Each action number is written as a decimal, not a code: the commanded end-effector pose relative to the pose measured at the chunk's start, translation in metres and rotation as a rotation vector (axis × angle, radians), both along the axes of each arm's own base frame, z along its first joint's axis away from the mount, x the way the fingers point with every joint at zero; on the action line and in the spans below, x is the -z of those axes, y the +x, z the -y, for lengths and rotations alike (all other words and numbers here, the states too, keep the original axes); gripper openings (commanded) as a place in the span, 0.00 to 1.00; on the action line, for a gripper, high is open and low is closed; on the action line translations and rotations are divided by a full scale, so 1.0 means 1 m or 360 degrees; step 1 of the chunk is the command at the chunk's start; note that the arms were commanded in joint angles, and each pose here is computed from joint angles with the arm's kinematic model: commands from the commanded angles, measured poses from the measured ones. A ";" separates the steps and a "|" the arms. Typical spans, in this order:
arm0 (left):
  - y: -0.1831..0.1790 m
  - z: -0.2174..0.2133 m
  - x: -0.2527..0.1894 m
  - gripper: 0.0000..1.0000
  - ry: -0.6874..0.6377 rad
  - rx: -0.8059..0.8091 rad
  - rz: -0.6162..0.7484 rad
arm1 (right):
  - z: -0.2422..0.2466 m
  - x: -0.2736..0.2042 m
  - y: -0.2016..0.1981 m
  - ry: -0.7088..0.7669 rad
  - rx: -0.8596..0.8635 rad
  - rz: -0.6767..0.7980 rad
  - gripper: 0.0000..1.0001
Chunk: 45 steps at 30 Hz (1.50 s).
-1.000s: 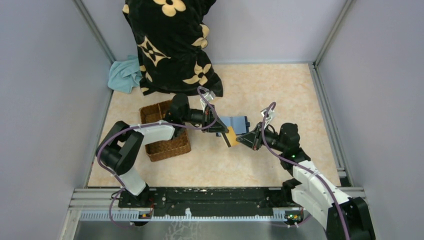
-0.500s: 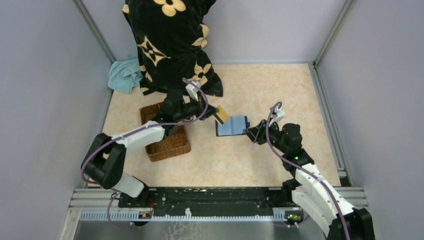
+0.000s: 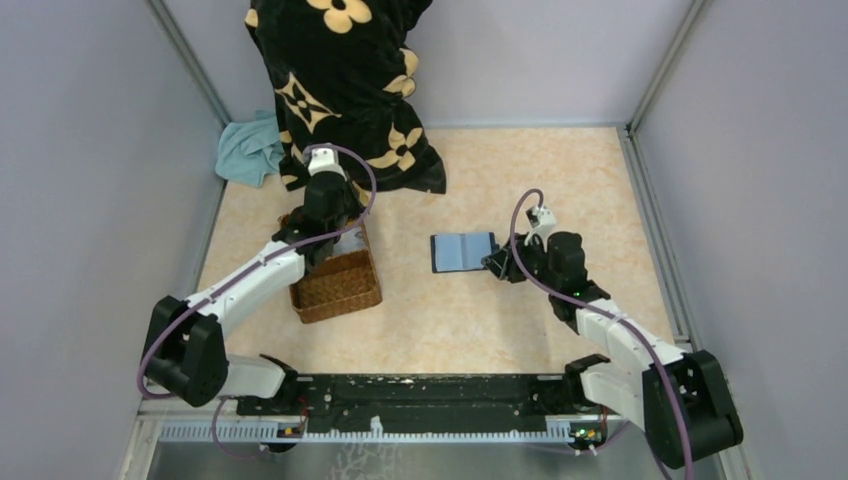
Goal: Take the credit cards out of the card holder
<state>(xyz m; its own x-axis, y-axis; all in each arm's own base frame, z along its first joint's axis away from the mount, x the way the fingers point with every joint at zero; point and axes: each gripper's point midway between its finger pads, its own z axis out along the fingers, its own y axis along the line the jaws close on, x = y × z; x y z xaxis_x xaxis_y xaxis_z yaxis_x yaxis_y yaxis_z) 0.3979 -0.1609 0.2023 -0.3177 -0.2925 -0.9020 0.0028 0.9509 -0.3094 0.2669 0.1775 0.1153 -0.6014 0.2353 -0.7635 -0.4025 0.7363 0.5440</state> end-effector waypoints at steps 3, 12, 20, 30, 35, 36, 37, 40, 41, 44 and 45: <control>0.001 -0.054 -0.010 0.00 0.0110 -0.0356 0.0003 | -0.012 -0.032 0.020 0.0063 -0.0057 0.0200 0.32; 0.000 -0.075 0.015 0.00 0.0264 -0.0484 -0.0113 | -0.013 -0.022 0.022 0.0056 -0.0050 0.0160 0.32; -0.002 -0.081 0.058 0.00 0.0351 -0.0522 -0.0232 | -0.012 -0.013 0.023 0.0041 -0.0039 0.0117 0.32; 0.004 -0.072 0.087 0.00 0.0367 -0.0464 -0.0286 | -0.012 -0.005 0.025 0.0016 -0.0034 0.0082 0.32; 0.005 -0.068 0.098 0.00 0.0360 -0.0449 -0.0313 | -0.010 -0.002 0.025 0.0003 -0.0025 0.0070 0.32; 0.005 -0.069 0.099 0.00 0.0367 -0.0451 -0.0317 | -0.010 -0.002 0.025 0.0002 -0.0023 0.0067 0.32; 0.005 -0.070 0.099 0.00 0.0375 -0.0455 -0.0317 | -0.010 -0.001 0.026 0.0001 -0.0022 0.0066 0.32; 0.003 -0.075 0.099 0.00 0.0425 -0.0482 -0.0322 | -0.011 0.000 0.026 0.0001 -0.0025 0.0058 0.32; 0.002 -0.078 0.098 0.00 0.0445 -0.0497 -0.0324 | -0.011 0.001 0.026 0.0002 -0.0028 0.0054 0.32; -0.003 -0.086 0.086 0.00 0.0467 -0.0539 -0.0292 | -0.012 0.002 0.026 0.0005 -0.0032 0.0048 0.32; -0.004 -0.088 0.082 0.00 0.0477 -0.0542 -0.0277 | -0.012 0.003 0.026 0.0008 -0.0033 0.0044 0.32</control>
<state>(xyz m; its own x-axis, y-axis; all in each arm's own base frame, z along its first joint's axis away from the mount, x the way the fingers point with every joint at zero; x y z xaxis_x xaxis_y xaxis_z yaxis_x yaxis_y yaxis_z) 0.4010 -0.0866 0.1092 -0.4240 -0.1724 -0.8891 -0.3249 0.9453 -0.0284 0.2750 0.1821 0.0849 -0.6571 0.2151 -0.7225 -0.3708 0.7422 0.5582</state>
